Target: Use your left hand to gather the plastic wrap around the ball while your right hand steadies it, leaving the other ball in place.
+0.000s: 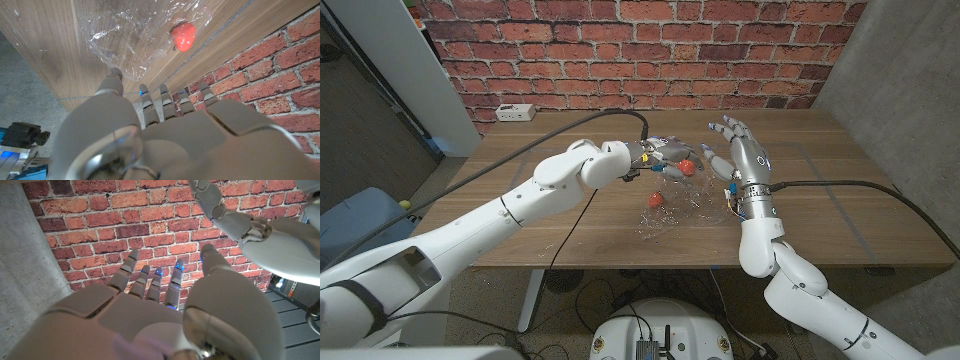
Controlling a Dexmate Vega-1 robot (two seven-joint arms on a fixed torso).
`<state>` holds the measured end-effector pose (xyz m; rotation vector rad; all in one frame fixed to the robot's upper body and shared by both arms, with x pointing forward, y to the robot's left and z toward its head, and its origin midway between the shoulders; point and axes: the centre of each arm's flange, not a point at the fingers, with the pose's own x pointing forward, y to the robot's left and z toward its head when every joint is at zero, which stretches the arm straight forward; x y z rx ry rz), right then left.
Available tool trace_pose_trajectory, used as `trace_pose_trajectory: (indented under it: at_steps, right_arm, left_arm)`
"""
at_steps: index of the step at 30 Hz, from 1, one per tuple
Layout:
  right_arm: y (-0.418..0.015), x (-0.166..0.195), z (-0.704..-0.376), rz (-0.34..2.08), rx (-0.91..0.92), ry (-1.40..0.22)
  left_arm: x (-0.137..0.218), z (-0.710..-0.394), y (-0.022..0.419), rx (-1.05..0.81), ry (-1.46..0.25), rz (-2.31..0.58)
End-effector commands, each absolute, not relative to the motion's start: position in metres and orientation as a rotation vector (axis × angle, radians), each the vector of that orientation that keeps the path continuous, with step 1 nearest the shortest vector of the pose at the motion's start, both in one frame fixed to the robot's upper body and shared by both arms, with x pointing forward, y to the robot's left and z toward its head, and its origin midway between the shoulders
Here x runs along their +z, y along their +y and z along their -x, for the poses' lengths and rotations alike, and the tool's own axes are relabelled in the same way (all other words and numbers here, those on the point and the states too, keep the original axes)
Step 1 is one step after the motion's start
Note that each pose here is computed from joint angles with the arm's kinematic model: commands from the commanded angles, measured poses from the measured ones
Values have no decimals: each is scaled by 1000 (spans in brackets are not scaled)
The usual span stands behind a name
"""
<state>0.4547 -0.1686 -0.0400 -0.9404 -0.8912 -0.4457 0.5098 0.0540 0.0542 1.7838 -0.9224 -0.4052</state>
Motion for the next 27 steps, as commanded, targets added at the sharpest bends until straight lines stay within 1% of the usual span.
trace_pose_trajectory:
  at_steps: [1, 9, 18, 27]
  right_arm:
    - [-149, -48, -441, 1063, -396, -718]
    - [-135, -53, -431, 1099, -355, -641]
    - [-121, -60, -420, 1127, -332, -559]
    - [-111, -71, -417, 1131, -298, -522]
  left_arm:
    - [33, -492, 97, -351, -914, -1824]
    - [22, -477, 111, -295, -856, -1931]
    - [8, -465, 121, -250, -832, -2013]
    - [-3, -457, 128, -185, -820, -2109]
